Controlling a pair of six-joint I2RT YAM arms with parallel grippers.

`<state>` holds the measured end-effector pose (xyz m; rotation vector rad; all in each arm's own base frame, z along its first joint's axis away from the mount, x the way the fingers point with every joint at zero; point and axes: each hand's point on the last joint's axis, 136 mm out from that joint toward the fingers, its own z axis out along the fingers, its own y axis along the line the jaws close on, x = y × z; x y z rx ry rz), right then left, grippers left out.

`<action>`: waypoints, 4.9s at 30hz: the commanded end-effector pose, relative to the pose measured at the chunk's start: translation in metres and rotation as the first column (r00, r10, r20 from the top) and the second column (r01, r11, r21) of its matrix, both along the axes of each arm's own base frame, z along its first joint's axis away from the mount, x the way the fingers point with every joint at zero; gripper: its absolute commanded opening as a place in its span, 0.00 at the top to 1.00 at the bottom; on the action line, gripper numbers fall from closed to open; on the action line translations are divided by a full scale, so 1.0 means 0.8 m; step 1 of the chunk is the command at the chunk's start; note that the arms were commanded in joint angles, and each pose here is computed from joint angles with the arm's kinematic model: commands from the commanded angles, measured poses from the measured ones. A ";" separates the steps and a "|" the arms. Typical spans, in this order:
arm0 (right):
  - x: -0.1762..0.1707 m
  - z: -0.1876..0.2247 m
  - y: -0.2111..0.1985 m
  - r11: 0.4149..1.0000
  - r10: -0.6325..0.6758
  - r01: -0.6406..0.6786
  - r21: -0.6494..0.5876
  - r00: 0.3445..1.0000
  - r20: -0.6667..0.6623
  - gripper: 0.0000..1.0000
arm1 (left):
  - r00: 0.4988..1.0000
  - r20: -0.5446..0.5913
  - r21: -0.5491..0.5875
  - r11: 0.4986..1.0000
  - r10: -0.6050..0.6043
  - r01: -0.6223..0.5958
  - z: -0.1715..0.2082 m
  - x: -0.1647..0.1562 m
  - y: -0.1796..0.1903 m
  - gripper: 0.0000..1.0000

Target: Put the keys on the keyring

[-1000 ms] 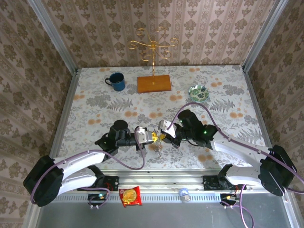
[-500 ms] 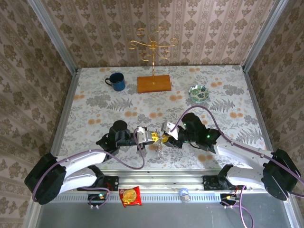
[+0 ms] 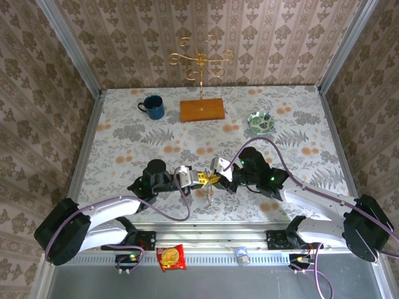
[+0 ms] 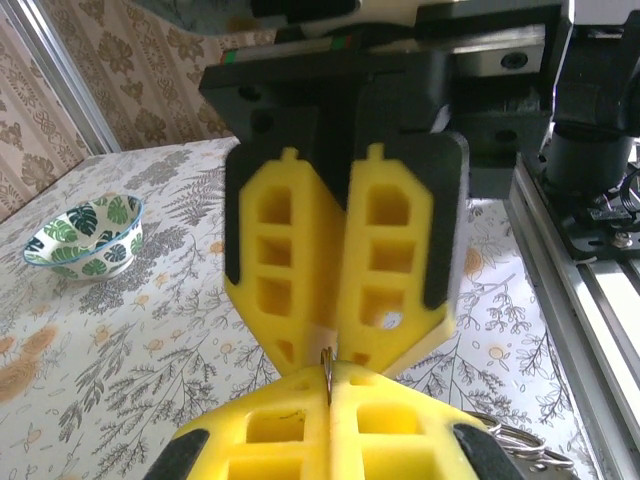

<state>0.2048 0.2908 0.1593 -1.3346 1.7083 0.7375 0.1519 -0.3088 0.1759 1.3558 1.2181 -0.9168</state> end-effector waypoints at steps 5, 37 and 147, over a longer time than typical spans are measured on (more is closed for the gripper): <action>-0.001 0.007 0.005 0.999 0.023 -0.024 0.028 1.000 0.012 1.00 | 1.000 0.007 -0.040 0.999 0.007 -0.006 0.009 0.001 -0.001 0.93; -0.001 0.023 -0.008 0.996 0.003 0.000 -0.089 0.999 0.037 0.75 | 0.999 0.044 0.108 0.994 -0.022 0.017 -0.005 -0.002 -0.002 1.00; -0.010 -0.010 -0.012 0.975 0.045 -0.045 -0.216 0.999 -0.003 1.00 | 0.999 0.032 0.142 0.990 -0.015 0.011 -0.012 -0.004 0.004 1.00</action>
